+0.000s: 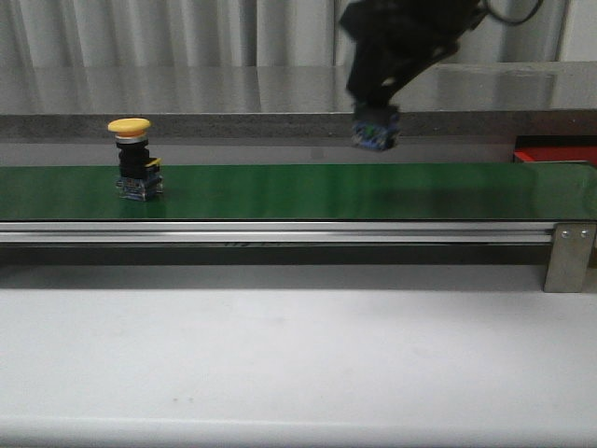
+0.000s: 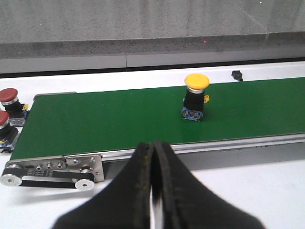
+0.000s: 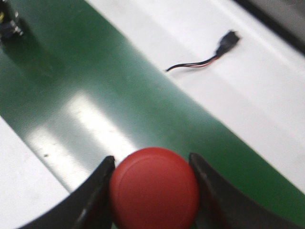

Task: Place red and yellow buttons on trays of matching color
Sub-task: 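Carry the red button to the red tray and open the right gripper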

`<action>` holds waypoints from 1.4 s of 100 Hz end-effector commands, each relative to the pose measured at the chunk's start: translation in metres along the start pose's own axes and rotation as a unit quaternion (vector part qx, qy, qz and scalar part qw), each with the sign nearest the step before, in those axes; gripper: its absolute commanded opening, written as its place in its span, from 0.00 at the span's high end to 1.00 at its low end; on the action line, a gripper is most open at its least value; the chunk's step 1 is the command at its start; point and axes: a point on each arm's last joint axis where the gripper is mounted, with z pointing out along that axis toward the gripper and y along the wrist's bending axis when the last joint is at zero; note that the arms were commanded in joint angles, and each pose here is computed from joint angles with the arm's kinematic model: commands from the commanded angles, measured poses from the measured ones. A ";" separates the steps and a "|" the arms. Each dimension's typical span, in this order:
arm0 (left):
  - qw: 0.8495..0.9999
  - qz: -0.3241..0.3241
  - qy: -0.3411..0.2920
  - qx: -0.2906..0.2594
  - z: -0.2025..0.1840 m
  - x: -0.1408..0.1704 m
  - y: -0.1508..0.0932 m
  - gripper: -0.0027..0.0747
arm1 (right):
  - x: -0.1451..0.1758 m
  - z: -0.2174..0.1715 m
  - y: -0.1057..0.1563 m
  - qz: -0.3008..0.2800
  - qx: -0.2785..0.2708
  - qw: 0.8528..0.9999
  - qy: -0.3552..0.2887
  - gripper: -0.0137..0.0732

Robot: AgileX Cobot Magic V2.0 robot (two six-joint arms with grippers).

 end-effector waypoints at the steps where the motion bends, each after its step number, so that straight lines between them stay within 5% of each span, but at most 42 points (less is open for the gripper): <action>1: 0.999 -0.006 -0.051 -0.002 -0.003 -0.016 0.000 0.99 | -0.020 -0.070 -0.023 0.012 0.054 0.995 -0.086 0.73; 30: 0.999 -0.006 -0.051 -0.002 -0.003 -0.016 0.000 0.99 | 0.026 -0.157 -0.124 0.122 0.195 0.969 -0.089 0.73; 63: 0.999 -0.006 -0.051 -0.002 -0.003 -0.016 0.000 0.99 | 0.089 -0.164 -0.219 0.217 0.303 0.925 -0.079 0.73; 98: 0.999 -0.006 -0.051 -0.002 -0.003 -0.016 0.000 0.99 | 0.129 -0.099 -0.270 0.254 0.320 0.911 -0.063 0.73; 140: 0.999 -0.006 -0.051 -0.002 -0.003 -0.016 0.000 0.99 | 0.147 -0.065 -0.296 0.265 0.329 0.904 -0.059 0.73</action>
